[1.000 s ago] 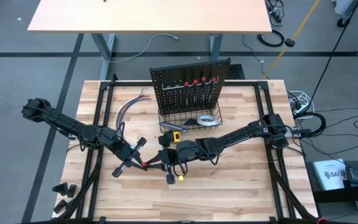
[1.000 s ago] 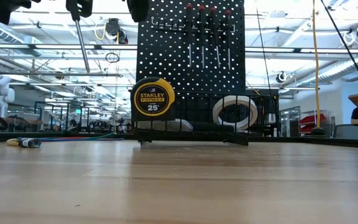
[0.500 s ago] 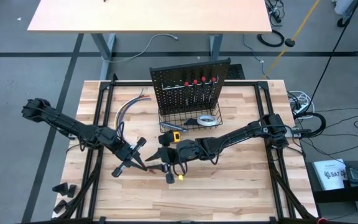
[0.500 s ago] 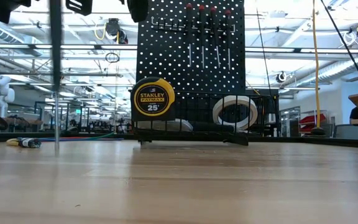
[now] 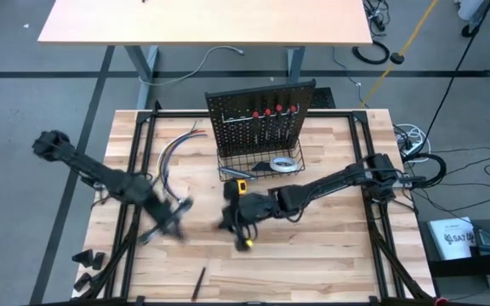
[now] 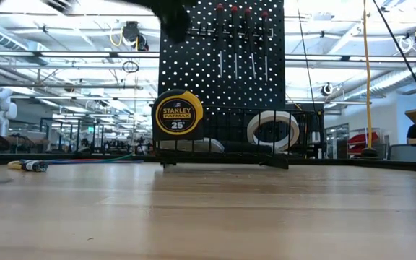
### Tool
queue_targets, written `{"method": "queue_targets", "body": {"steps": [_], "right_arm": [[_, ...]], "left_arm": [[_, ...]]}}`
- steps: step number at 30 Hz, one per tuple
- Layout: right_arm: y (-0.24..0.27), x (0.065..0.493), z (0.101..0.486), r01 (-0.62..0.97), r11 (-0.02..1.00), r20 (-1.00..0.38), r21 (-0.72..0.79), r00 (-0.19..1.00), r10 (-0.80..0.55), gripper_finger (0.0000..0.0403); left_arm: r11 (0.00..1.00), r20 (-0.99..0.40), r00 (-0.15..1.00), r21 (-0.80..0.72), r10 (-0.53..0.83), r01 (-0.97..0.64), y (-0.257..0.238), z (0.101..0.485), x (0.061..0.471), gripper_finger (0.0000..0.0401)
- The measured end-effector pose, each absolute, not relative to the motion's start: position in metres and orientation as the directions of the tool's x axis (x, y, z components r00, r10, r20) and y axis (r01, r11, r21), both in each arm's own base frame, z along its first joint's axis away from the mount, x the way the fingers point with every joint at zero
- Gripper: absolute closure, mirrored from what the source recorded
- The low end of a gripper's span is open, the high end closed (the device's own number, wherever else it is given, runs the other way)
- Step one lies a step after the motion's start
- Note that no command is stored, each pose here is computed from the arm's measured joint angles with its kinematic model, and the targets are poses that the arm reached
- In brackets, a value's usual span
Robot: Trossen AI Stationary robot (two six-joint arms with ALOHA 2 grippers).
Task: Hang tools onto peg board
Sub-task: Hang the black screwdriver onto the pegboard
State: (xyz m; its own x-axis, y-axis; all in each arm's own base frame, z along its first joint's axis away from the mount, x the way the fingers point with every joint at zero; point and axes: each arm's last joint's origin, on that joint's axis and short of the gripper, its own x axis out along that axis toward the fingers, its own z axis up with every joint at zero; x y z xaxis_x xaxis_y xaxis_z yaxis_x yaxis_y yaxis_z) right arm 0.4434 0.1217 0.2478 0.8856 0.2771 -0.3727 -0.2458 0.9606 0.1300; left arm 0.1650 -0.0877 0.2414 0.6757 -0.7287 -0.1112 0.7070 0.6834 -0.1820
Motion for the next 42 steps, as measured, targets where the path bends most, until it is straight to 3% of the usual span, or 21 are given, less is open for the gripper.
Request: {"method": "queue_targets", "body": {"steps": [3, 6, 10, 16, 21, 26, 32, 42], "right_arm": [[0.155, 0.439, 0.227, -0.456, 0.85, -0.399, 0.264, 0.751, 0.527, 0.0403], [0.179, 0.445, 0.183, -0.52, 0.823, -0.424, 0.228, 0.708, 0.565, 0.0402], [0.178, 0.465, 0.151, -0.532, 0.835, -0.399, 0.14, 0.741, 0.54, 0.0402], [0.184, 0.499, 0.143, -0.654, 0.746, -0.346, 0.129, 0.675, 0.652, 0.0402], [0.19, 0.526, 0.135, -0.709, 0.697, -0.355, 0.104, 0.628, 0.692, 0.0402], [0.189, 0.539, 0.133, -0.722, 0.688, -0.371, 0.073, 0.621, 0.691, 0.0402], [0.185, 0.542, 0.131, -0.685, 0.728, -0.388, -0.042, 0.682, 0.62, 0.0402], [0.185, 0.54, 0.127, -0.651, 0.755, -0.439, -0.076, 0.702, 0.56, 0.0403]], "left_arm": [[0.601, -0.199, 0.568, -0.213, -0.799, 0.77, -0.117, 0.229, 0.147, 0.0399], [0.618, -0.281, 0.554, -0.255, -0.783, 0.744, -0.137, 0.215, 0.142, 0.04], [0.643, -0.376, 0.524, -0.394, -0.765, 0.657, -0.153, 0.194, 0.146, 0.04], [0.703, -0.509, 0.487, -0.478, -0.71, 0.526, -0.165, 0.163, 0.15, 0.0401], [0.703, -0.511, 0.483, -0.54, -0.711, 0.463, -0.176, 0.151, 0.153, 0.0401], [0.682, -0.522, 0.439, -0.554, -0.731, 0.476, -0.19, 0.141, 0.144, 0.0401], [0.719, -0.526, 0.491, -0.528, -0.695, 0.452, -0.197, 0.14, 0.136, 0.0401], [0.77, -0.523, 0.568, -0.475, -0.636, 0.425, -0.199, 0.14, 0.132, 0.0401]]}}
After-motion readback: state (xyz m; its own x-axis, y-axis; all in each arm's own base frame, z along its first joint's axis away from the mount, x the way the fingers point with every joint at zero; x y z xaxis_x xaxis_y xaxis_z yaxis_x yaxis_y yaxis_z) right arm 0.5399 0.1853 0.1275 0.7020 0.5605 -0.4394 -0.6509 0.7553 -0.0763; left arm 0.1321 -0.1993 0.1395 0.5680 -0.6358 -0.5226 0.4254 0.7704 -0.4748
